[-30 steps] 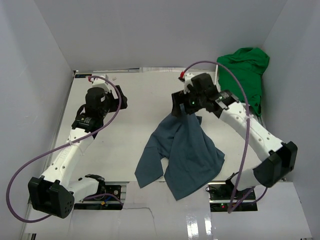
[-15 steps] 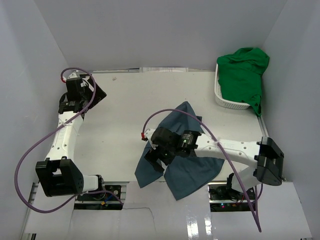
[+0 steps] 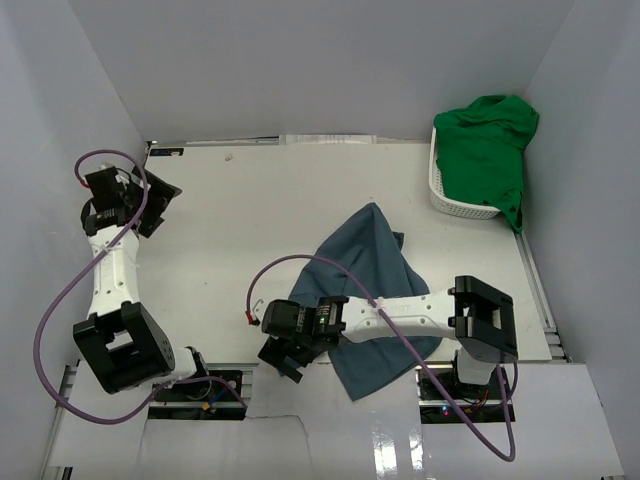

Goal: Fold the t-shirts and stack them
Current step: Flatten out the tshirt

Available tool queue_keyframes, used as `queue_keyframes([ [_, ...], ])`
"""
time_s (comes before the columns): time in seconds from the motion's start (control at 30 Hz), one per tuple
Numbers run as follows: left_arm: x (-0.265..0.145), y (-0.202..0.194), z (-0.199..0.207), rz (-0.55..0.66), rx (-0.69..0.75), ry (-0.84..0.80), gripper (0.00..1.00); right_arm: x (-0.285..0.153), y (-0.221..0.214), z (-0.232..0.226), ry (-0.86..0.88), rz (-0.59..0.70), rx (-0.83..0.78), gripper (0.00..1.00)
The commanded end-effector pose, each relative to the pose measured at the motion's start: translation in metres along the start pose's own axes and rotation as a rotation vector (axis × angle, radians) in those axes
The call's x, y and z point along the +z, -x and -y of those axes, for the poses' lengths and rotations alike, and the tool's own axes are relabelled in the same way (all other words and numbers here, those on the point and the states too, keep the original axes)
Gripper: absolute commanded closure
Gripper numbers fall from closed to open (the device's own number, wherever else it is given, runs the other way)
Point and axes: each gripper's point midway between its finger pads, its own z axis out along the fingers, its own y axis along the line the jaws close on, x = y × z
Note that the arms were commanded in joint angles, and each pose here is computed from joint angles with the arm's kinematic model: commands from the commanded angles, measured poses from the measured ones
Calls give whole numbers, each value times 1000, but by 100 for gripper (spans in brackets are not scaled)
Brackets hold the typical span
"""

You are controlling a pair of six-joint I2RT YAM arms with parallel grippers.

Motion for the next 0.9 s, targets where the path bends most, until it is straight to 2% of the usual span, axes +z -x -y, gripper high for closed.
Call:
queue_keyframes([
  [0.0, -13, -2, 15, 6, -25, -57, 2, -1, 29, -20, 46, 73, 9, 10],
  [0.33, -4, -5, 5, -6, -40, -39, 2, 27, 30, -36, 67, 32, -27, 17],
  [0.47, -2, -8, 0, -12, -41, -31, 2, 32, 27, -33, 58, 17, -24, 19],
  [0.67, 0, -9, -1, -14, -38, -34, 2, 46, 15, -29, 36, -24, -20, 29],
  [0.87, 0, -9, -3, -10, -36, -32, 2, 54, 12, -26, 23, -39, -21, 32],
])
